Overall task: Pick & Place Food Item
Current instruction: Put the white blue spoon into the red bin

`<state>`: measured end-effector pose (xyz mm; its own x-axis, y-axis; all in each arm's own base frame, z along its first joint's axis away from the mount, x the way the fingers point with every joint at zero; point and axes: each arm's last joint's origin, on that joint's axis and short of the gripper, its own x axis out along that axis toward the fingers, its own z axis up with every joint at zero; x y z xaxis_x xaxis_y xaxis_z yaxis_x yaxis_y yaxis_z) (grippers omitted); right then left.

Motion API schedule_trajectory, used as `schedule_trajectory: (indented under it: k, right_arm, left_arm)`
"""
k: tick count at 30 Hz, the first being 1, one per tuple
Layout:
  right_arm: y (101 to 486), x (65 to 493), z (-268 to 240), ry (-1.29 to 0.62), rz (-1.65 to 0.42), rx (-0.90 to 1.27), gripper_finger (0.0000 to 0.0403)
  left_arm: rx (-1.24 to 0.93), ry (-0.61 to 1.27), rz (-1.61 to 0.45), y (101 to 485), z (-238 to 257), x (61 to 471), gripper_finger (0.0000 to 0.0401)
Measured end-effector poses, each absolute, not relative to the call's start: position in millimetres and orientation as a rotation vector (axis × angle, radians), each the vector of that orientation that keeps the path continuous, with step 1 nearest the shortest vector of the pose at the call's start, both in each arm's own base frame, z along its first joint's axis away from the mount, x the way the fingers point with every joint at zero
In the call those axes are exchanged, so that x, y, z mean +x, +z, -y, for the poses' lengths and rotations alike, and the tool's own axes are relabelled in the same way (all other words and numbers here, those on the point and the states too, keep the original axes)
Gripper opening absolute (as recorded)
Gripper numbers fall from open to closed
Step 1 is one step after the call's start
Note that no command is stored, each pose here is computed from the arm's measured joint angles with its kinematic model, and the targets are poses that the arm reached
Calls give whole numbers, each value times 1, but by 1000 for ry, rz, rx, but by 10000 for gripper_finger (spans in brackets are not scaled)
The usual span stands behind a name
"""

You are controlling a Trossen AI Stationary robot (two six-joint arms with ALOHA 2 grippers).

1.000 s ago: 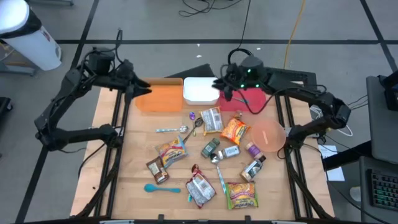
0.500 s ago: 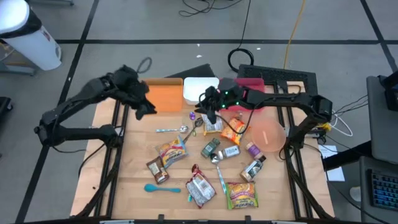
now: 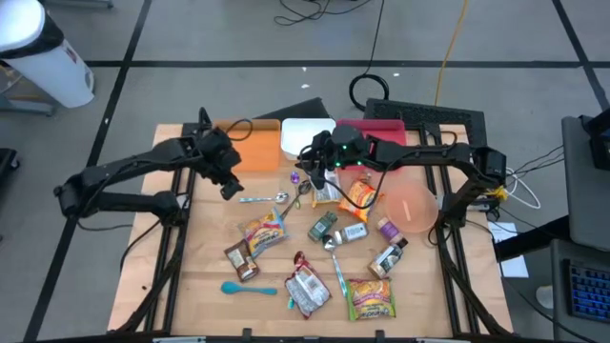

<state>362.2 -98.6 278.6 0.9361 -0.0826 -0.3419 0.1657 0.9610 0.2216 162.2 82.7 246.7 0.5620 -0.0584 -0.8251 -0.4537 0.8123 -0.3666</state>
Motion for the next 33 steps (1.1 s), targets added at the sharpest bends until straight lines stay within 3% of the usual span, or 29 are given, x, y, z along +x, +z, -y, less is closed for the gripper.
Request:
schedule_trajectory:
  k: [22,33]
  right_arm:
    - [275,356,116,-176,-368,265,116]
    - [275,355,118,-181,-374,272,116]
  left_arm:
    - [-126,140,-1223,188,-61,214,184]
    - [-109,118,-1263,166,-61,230,184]
